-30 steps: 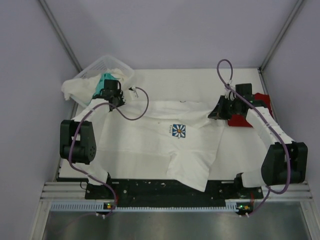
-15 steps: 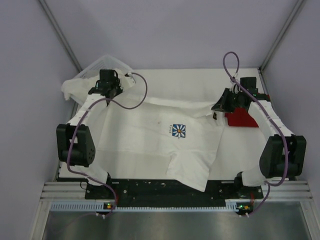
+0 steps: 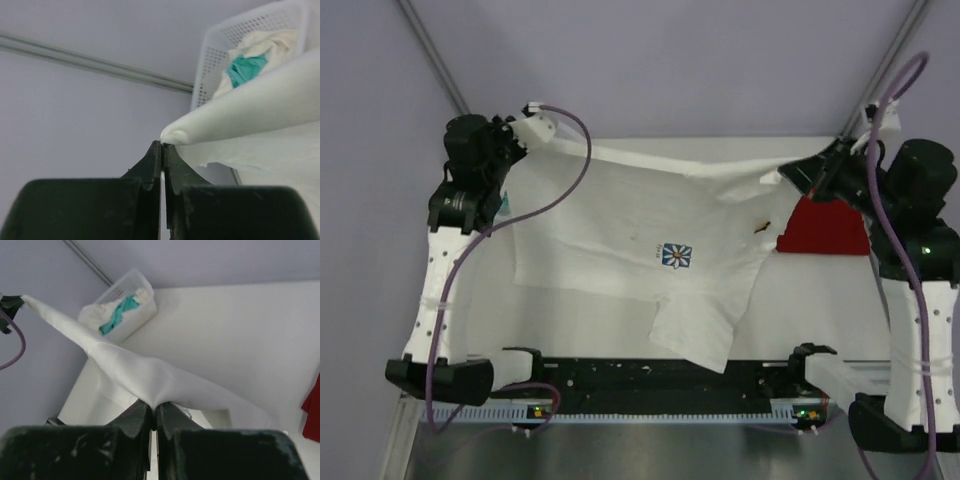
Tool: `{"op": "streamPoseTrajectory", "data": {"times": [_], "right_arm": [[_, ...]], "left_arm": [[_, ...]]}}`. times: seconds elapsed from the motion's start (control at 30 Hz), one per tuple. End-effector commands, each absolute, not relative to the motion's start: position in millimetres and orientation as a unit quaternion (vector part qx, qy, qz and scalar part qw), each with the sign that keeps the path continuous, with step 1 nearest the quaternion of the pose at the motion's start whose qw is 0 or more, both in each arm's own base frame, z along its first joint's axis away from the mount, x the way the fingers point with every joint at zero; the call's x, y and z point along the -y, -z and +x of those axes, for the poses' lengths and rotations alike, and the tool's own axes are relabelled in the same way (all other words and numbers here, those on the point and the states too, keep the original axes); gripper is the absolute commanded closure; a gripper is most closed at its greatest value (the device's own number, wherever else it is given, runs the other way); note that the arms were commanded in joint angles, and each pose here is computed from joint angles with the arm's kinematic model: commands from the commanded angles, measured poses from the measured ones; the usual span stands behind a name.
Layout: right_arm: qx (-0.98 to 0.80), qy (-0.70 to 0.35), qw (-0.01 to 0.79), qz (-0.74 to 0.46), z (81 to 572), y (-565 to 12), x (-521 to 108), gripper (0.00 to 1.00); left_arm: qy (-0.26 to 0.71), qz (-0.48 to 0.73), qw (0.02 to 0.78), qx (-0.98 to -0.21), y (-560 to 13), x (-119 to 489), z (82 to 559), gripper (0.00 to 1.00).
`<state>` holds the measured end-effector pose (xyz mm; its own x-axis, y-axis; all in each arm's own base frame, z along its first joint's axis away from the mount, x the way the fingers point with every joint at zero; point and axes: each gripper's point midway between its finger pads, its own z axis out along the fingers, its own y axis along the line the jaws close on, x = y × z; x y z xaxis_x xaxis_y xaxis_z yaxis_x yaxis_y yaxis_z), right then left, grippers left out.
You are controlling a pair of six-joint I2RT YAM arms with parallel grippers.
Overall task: Fold and stack the t-shirts
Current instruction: Flatten out the tshirt
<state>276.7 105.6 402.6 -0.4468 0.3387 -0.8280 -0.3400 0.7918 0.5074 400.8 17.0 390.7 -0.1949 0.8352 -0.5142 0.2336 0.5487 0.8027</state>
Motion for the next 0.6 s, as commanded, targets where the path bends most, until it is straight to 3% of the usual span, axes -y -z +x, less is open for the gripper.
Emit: {"op": "streamPoseTrajectory", "data": {"times": [0.0,0.23,0.43,0.57], "right_arm": [[-0.732,-0.317,0.603,-0.032,225.0,-481.5,-102.9,1.00],[-0.683,-0.316,0.656,-0.061,176.6,-537.3,-103.9,1.00],[-0.703,-0.323,0.632,-0.032,203.9,-526.9,-102.7,1.00],[-0.709,-0.323,0.626,-0.007,209.8,-522.6,-99.0,1.00]], "left_arm": [[-0.369,0.324,0.579,-0.650,-486.6,-38.1,335.6,1.00],[-0.400,0.301,0.616,-0.608,-537.2,-45.5,288.0,1.00],[-0.389,0.315,0.601,-0.623,-516.5,-42.3,305.0,1.00],[-0.348,0.318,0.563,-0.679,-498.2,-42.2,336.9,1.00]]}}
